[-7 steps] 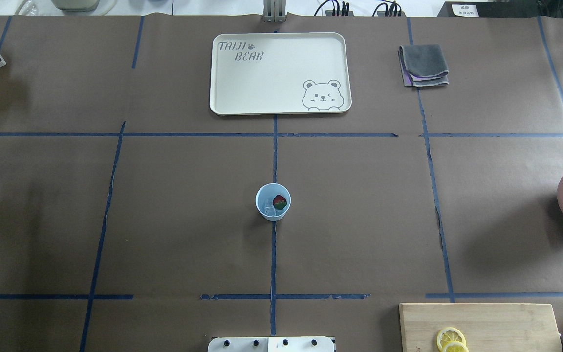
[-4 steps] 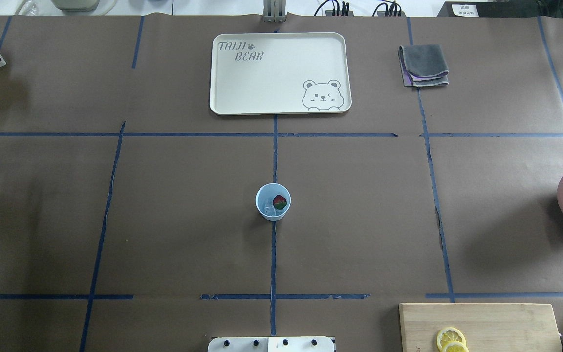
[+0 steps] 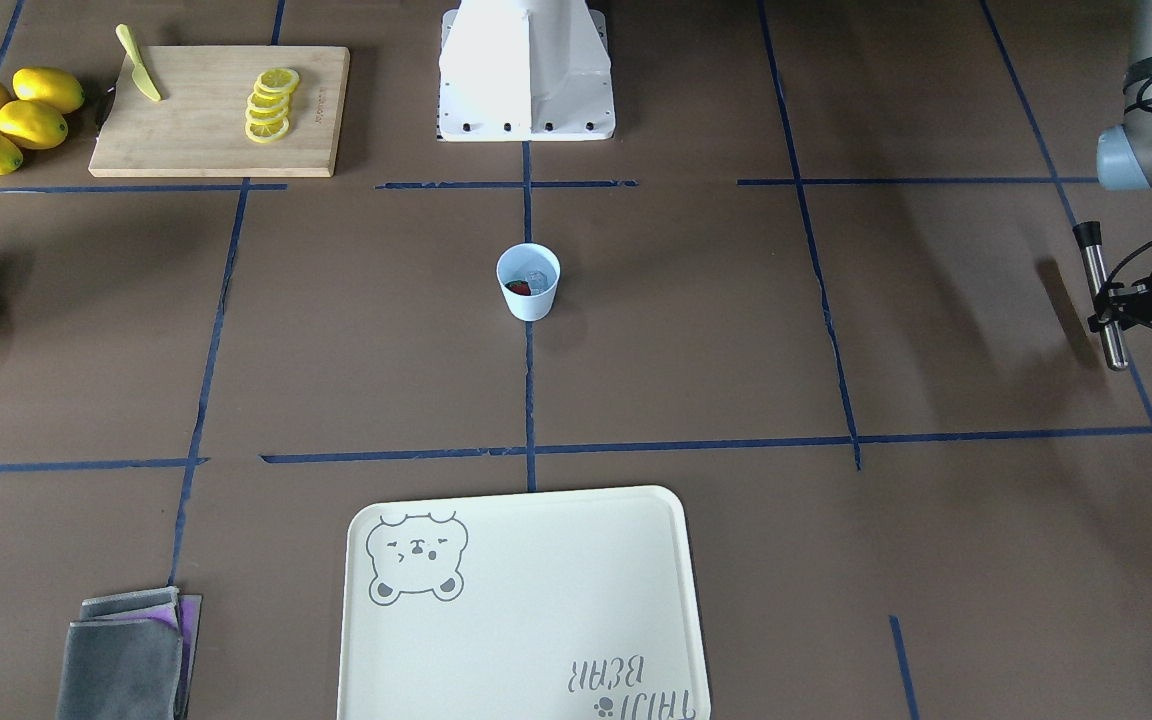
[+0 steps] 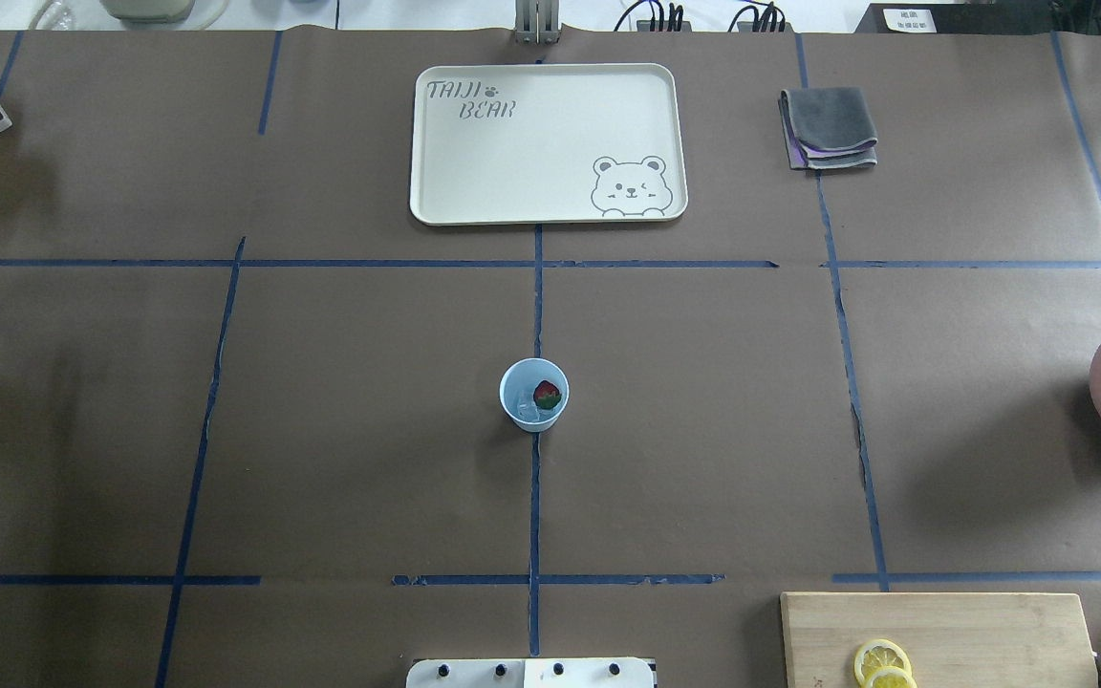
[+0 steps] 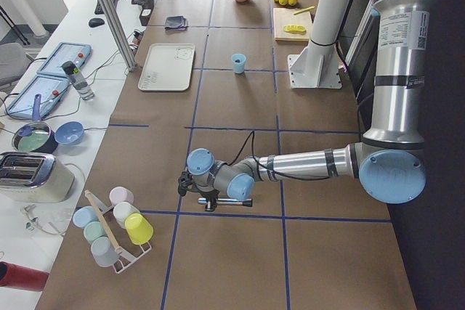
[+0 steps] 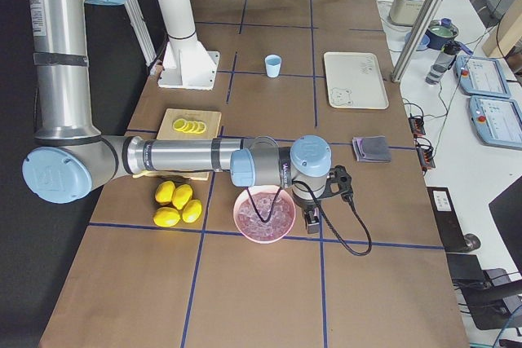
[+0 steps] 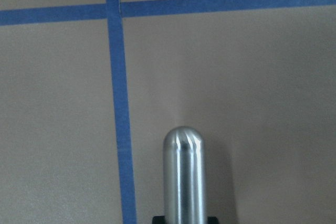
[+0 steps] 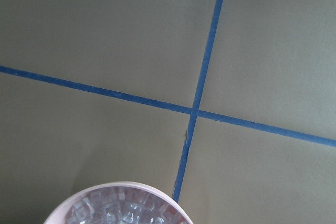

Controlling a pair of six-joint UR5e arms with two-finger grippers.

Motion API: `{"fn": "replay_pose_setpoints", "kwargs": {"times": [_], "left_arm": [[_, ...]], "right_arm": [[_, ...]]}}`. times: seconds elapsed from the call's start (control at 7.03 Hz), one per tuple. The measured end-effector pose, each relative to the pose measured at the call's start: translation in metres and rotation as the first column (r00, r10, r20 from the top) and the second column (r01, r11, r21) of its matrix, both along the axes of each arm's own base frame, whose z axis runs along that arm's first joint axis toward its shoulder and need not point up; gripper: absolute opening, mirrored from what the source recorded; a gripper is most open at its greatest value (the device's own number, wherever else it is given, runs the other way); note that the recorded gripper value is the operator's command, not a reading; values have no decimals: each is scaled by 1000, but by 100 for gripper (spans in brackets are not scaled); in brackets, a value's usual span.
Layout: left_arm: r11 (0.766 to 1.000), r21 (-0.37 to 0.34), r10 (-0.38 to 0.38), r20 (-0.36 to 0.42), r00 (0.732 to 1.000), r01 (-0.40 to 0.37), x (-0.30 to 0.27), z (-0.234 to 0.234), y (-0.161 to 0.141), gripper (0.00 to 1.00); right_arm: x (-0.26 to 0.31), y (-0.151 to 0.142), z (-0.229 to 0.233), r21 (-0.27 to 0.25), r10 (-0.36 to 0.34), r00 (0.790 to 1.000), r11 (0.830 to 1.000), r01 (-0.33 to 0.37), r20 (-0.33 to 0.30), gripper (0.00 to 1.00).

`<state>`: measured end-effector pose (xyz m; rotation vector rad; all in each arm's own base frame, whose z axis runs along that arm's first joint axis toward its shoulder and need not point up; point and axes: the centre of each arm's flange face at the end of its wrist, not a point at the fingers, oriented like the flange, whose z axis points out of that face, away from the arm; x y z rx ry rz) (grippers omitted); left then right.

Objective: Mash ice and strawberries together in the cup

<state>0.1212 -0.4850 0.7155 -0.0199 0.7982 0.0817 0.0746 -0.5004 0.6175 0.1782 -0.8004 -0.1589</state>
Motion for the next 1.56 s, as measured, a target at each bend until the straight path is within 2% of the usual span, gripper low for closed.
{"fn": "replay_pose_setpoints", "kwargs": {"times": [0.14, 0.28, 0.43, 0.57, 1.14, 1.42, 1.56], "left_arm": [[1000, -2, -1, -1, 1000, 1, 1, -1, -2, 0], [1000, -3, -2, -2, 1000, 2, 1, -3, -3, 30], [1000, -4, -2, -3, 1000, 2, 2, -3, -4, 86], [1000, -3, -1, -6, 1000, 1, 2, -4, -4, 100], [1000, 6, -2, -13, 1000, 2, -1, -5, -2, 100], [1000, 7, -14, -18, 1000, 14, -14, -21, -9, 100], [1000, 7, 5, -15, 1000, -5, -26, -34, -13, 100]], "right_arm": [[0, 0, 0, 1, 0, 1000, 1000, 0, 0, 100], [0, 0, -1, 1, 1, 1000, 1000, -1, 0, 100], [1, 0, -1, 2, 1, 1000, 1000, -1, 0, 100], [1, 0, -1, 3, 1, 1000, 1000, -1, 0, 100], [1, 0, -1, 2, 2, 1000, 1000, -2, 0, 100], [1, 0, -2, 1, 5, 1000, 1000, -5, -1, 100], [1, 1, -3, 3, 6, 1000, 1000, -6, -3, 100]]}}
